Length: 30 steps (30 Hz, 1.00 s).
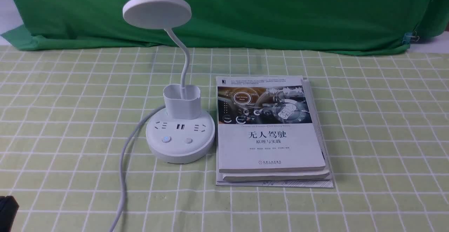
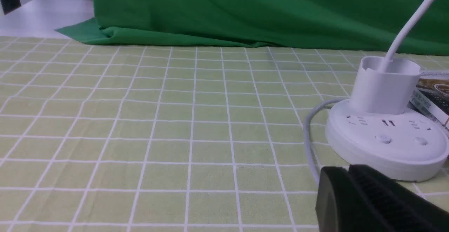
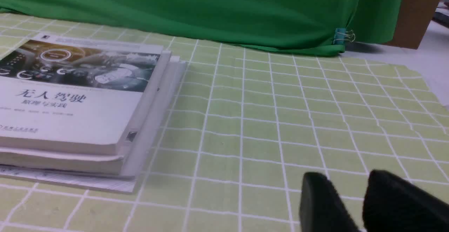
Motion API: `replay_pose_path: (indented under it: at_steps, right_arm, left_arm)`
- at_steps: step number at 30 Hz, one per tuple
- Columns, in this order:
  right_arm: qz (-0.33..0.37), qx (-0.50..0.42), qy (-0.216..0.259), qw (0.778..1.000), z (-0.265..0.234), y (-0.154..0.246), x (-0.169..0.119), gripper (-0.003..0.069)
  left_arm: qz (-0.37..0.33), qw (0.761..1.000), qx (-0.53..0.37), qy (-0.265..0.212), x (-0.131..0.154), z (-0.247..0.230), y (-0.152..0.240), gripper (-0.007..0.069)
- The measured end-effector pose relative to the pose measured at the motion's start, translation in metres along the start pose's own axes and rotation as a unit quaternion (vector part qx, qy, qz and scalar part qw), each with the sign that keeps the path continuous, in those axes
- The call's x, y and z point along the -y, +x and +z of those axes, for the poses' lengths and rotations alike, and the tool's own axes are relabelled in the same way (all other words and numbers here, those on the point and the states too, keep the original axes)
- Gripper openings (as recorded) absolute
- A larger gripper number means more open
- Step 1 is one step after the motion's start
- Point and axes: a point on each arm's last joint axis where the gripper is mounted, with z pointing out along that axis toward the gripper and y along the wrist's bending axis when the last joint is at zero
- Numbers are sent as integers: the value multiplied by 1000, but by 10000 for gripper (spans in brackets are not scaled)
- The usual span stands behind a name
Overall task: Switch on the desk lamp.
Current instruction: Use the left arm to press the button switch on the lamp holder
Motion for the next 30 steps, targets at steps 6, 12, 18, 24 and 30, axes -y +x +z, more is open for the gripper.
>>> replay_pose_path:
  at_steps: [6,12,18,24,30]
  right_arm:
    - [0,0,0,1000,0,0,0,245]
    - [0,0,0,1000,0,0,0,245]
    - [0,0,0,1000,0,0,0,245]
    - [0,0,0,1000,0,0,0,245]
    - [0,0,0,1000,0,0,0,245]
  left_arm:
    - [0,1000,0,0,0,0,0,19]
    - [0,1000,0,0,0,0,0,19]
    - [-13,1000,1,3,1,0,0,19]
    - [-22,1000,3,5,1,0,0,19]
    - [-34,999,26,3,0,0,-5,19]
